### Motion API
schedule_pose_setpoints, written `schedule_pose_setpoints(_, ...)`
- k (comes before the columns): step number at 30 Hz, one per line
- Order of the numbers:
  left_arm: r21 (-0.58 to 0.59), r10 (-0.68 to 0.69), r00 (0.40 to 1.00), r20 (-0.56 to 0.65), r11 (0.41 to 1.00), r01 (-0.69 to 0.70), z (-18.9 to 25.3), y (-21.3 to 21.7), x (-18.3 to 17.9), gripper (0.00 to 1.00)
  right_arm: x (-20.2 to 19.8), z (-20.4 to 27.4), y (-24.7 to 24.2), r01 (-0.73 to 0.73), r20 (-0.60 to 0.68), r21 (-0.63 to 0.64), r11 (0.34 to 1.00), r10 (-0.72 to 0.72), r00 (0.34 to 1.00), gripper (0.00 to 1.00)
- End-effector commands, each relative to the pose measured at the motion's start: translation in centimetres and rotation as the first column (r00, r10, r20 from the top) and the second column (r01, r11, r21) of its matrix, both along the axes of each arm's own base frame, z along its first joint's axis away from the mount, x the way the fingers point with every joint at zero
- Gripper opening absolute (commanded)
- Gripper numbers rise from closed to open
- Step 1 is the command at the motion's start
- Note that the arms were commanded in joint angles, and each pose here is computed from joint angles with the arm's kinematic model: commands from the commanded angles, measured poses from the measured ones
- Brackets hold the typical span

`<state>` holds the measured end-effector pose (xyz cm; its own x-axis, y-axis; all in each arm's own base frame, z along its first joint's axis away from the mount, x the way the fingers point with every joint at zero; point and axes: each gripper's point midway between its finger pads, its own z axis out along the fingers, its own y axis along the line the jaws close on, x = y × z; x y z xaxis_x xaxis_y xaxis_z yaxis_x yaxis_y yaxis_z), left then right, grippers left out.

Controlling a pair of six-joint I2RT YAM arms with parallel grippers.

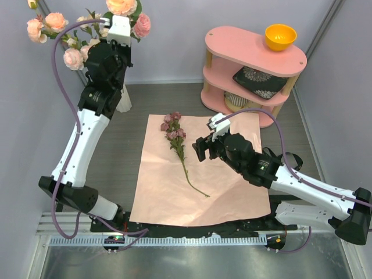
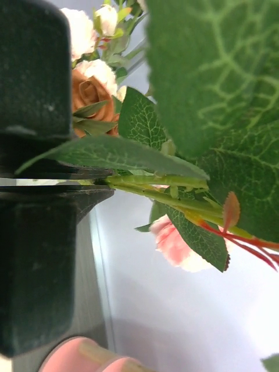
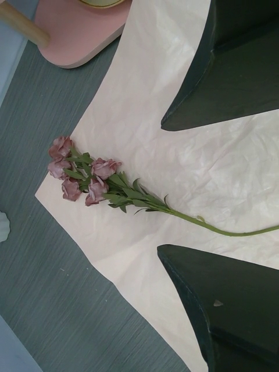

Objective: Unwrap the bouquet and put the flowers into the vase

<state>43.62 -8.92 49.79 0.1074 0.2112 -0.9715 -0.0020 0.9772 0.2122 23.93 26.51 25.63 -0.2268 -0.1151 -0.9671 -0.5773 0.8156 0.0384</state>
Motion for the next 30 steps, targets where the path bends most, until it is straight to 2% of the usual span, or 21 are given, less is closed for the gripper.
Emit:
schedule_pose_setpoints(1,-0.016,0.018,0.974,0.225,1.0,-0.015,8.1,1.1,-0.5,0.0,0.4,1.5,-0.1,0.02,0.032,0.055,0.998,-0.022,0.999,0.85)
schedule_pose_setpoints(13,-0.027,0.069,0.957,0.281,0.998,-0.064,9.6,2.5,2.1,0.0,0.2,2.0,-0.5,0.026,0.04,0.065,0.998,-0.028,0.999,0.85)
schedule_pose_setpoints(22,0.019,0.087,0.957,0.276,0.995,-0.096,10.0,3.0,1.9,0.0,0.2,1.8,-0.3,0.023,0.031,0.064,0.998,-0.025,0.999,0.85)
schedule_pose_setpoints(30,0.04,0.066,0.958,0.28,0.996,-0.081,11.2,3.1,0.2,0.0,0.3,1.7,0.0,0.018,0.027,0.062,0.998,-0.019,0.999,0.85)
